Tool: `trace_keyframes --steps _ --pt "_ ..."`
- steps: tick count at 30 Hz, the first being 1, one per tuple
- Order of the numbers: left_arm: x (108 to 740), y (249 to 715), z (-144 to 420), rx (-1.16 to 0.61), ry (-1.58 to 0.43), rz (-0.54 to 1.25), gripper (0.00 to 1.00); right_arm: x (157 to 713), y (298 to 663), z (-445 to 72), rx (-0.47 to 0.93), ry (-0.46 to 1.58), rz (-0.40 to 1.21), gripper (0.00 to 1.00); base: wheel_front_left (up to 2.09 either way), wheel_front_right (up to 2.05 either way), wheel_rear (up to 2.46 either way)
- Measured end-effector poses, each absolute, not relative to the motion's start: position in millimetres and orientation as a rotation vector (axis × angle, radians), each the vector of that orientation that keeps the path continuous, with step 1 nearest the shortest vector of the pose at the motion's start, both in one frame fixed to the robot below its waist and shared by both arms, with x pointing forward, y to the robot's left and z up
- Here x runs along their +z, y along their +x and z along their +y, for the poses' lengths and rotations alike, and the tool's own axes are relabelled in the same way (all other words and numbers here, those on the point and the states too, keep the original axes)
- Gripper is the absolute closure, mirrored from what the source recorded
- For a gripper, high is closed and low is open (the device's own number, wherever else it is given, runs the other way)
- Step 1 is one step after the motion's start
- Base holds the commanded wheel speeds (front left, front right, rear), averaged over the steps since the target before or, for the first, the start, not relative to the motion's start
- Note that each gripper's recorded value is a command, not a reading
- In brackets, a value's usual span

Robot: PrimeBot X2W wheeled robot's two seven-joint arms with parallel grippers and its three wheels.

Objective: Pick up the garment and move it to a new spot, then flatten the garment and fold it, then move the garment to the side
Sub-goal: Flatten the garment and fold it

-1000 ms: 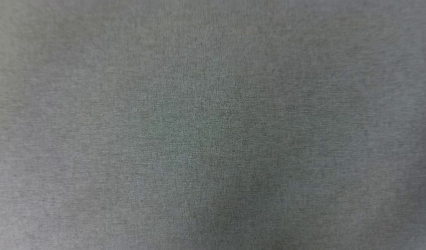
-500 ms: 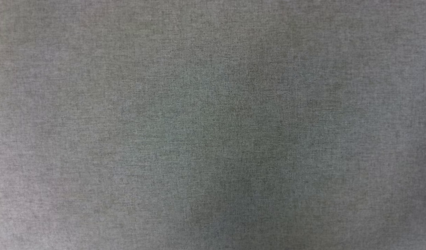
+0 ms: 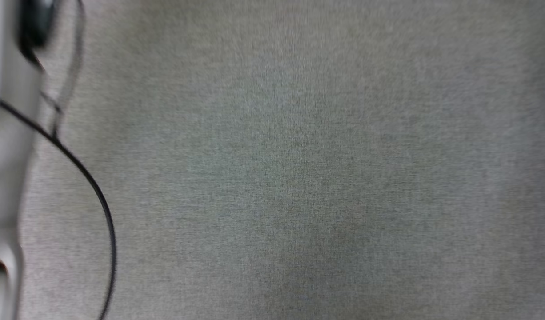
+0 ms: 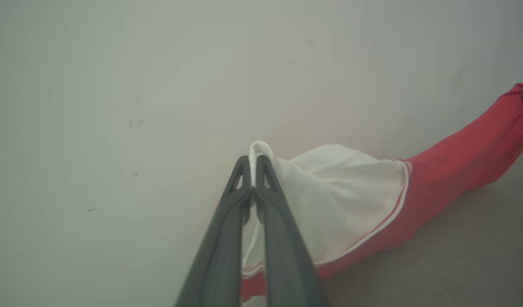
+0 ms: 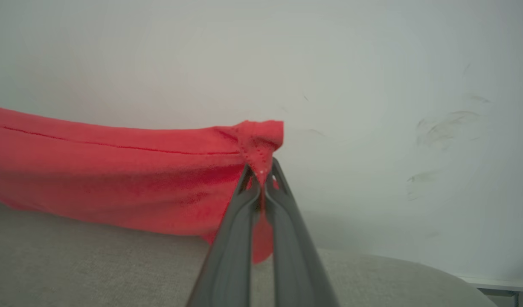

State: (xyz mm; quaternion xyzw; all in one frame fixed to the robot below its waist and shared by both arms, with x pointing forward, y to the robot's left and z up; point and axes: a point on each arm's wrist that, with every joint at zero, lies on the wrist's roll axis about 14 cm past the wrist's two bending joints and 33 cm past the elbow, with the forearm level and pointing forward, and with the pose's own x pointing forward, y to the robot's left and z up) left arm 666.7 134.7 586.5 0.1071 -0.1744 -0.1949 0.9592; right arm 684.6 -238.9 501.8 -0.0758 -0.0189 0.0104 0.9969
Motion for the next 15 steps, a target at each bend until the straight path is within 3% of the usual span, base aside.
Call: trace_keyframes --steps 15 --pt "490.0 515.0 145.0 -0.406 0.078 -0.016 1.0 457.3 550.5 -215.5 0.136 -0.083 0.127 1.0 0.0 0.0 0.0"
